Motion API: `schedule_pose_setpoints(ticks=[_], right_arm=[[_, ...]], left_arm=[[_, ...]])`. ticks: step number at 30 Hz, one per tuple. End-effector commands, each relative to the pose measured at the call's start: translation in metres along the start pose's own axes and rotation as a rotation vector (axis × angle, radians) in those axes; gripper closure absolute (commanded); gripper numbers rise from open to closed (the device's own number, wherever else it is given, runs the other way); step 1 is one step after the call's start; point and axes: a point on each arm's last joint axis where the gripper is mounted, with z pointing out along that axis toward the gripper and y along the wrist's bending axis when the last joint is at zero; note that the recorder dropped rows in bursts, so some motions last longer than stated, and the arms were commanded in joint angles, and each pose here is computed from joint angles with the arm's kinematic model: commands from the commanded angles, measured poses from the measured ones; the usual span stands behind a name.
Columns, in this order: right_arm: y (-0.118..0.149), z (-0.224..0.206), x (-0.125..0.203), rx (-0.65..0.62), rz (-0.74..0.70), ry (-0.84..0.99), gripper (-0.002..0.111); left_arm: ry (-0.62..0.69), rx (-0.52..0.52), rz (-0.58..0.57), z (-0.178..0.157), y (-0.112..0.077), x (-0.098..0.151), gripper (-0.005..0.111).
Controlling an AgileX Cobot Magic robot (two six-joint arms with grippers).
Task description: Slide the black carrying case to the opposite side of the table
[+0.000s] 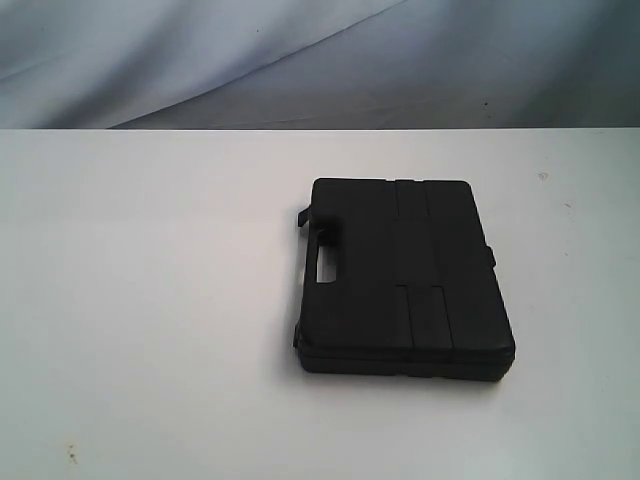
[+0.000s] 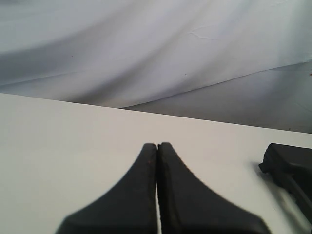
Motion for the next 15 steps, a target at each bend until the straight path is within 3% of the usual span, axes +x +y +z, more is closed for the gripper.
schedule_pose_setpoints(ticks=[1,15], right_arm=[[-0.0007,-0.0072,0.0000,0.007,-0.023,-0.037,0.108],[-0.0012,-0.0114,0.0034,0.009,-0.047,-0.018,0.108]], left_arm=[[-0.002,0.003,0.001,-0.0001,0.0000,0.0011,0.107],[-0.002,0.003,0.001,-0.0001,0.0000,0.0011,0.107]])
